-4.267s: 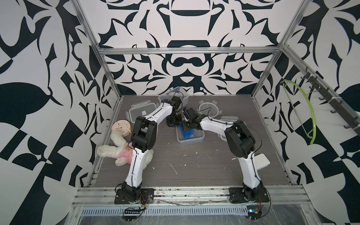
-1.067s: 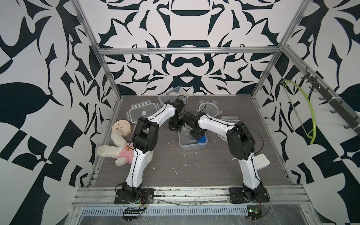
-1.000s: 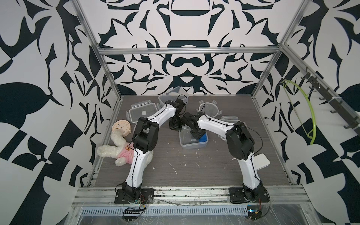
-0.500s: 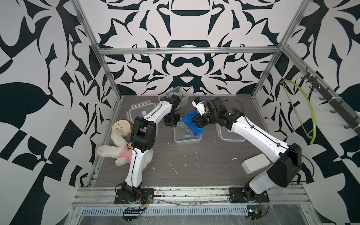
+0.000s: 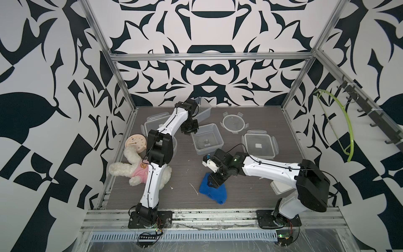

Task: Wipe the insides of the lunch boxes
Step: Place the cleaning item at the center of the board.

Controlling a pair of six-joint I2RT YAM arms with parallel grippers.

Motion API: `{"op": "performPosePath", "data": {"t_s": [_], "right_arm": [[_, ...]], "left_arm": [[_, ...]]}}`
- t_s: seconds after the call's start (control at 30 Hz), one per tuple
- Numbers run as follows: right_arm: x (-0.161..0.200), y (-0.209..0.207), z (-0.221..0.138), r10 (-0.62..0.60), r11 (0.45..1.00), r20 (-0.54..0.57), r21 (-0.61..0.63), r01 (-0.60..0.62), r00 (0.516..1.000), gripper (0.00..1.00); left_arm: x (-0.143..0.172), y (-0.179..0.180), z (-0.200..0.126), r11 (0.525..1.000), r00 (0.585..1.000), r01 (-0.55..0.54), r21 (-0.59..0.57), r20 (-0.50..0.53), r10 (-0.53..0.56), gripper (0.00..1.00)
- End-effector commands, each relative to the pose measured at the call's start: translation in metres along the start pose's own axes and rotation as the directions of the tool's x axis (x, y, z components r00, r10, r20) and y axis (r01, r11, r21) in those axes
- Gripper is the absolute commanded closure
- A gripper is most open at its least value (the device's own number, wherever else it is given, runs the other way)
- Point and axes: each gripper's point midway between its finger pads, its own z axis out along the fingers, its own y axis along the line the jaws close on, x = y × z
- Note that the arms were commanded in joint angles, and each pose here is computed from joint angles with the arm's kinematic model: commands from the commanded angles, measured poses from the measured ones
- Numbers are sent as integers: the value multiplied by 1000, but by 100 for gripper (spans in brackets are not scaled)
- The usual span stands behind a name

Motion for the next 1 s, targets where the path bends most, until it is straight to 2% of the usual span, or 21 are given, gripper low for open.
{"op": "performPosePath", "data": {"t_s": [0.0, 0.17, 0.3, 0.4, 0.53, 0.57, 0.67, 0.77, 0.87, 0.9, 0.97], "right_arm": [[-28, -14, -8, 32, 996, 159, 77, -45, 987, 0], [-35, -50, -28, 19, 956, 249, 280, -90, 968, 0], [-51, -65, -74, -49, 918, 381, 382, -109, 923, 0], [-62, -65, -97, -25, 945, 430, 304, -119, 903, 0], [-80, -51, -111, 79, 995, 435, 14, -95, 897, 0], [-83, -54, -114, 86, 995, 432, 12, -101, 898, 0], [-87, -64, -110, 34, 991, 396, 106, -82, 918, 0], [-94, -78, -121, 23, 979, 455, 171, -113, 890, 2], [-96, -104, -133, 1, 949, 562, 259, -178, 827, 0], [-96, -118, -139, -11, 922, 589, 319, -220, 808, 0], [-96, -151, -155, -26, 836, 636, 437, -332, 771, 0]], "left_arm": [[9, -2, -16, 1000, 1000, 3, 17, -5, -2, 62], [21, 2, -36, 999, 1000, 7, 32, 16, -8, 62], [30, 4, -65, 998, 997, 0, 63, 76, -5, 62], [34, 7, -89, 997, 991, -1, 80, 135, -10, 61], [38, 10, -113, 995, 981, -3, 96, 192, -16, 58], [40, 11, -116, 995, 980, -1, 97, 198, -18, 58], [43, 12, -122, 995, 977, 2, 104, 210, -24, 58], [49, 13, -134, 993, 974, -3, 117, 224, -23, 63], [51, 23, -159, 993, 940, -15, 121, 339, -27, 61], [50, 31, -172, 994, 913, -3, 112, 405, -43, 57], [45, 56, -201, 995, 828, 55, 78, 553, -89, 48]]}}
